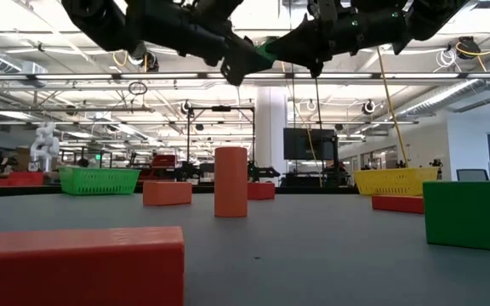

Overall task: Sort & place blocks by color
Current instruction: Put the green block into the green bin

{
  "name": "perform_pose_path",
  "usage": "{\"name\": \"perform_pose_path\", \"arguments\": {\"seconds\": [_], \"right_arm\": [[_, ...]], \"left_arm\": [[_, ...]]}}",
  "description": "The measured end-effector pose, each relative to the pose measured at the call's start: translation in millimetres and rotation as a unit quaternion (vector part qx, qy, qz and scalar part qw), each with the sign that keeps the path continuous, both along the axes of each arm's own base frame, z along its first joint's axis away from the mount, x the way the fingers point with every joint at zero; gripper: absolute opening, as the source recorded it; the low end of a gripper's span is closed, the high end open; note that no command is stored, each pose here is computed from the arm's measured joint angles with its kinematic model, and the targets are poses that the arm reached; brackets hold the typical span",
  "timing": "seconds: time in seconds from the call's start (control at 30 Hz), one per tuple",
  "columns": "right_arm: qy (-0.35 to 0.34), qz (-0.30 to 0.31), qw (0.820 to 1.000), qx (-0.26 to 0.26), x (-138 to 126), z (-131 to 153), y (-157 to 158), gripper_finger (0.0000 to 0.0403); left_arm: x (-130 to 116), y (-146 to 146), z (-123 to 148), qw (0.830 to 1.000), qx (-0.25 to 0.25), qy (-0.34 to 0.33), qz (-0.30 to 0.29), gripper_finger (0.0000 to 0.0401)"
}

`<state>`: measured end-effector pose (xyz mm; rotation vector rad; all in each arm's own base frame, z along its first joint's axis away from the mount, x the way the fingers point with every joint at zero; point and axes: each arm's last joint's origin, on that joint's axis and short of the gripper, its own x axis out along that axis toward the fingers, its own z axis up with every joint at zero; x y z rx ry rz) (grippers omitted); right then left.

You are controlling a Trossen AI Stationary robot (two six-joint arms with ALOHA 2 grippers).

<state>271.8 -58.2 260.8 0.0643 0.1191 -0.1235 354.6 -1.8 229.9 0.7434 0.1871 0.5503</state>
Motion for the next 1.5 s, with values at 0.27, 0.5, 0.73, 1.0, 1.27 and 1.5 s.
{"name": "perform_pose_path", "arguments": {"seconds": [0.27,0.5,0.73,1.0,1.27,1.5], "right_arm": [[0.0,0.0,1.0,0.004,0.0,-0.1,0.0,0.0057],[0.001,-0.007,1.0,0.007,-0.1,-0.4,-0.3,0.0057],[0.007,-0.017,1.0,0.011,-0.8,-1.8,-2.5,0.0057],[0.011,-0.02,1.0,0.012,-1.0,-2.8,-2.8,0.0067],[0.008,-0.02,1.0,0.009,-0.9,-2.1,-2.9,0.0052],[0.005,-0.026,1.0,-0.001,-0.9,-0.8,-3.1,0.0004]], "left_arm": [[3.8,-1.0,-3.6,1.0,0.001,-0.026,0.005,0.0277],[3.8,-3.4,-3.7,0.999,-0.009,-0.033,0.002,0.0225],[3.4,-8.9,-2.5,0.999,-0.001,-0.033,-0.001,0.011],[2.6,-8.6,-1.9,0.999,0.007,-0.029,0.016,0.0007],[2.7,-8.5,-3.2,1.0,0.007,-0.022,0.019,0.0015],[3.2,-8.9,-5.5,1.0,0.01,-0.01,0.014,0.0057]]}}
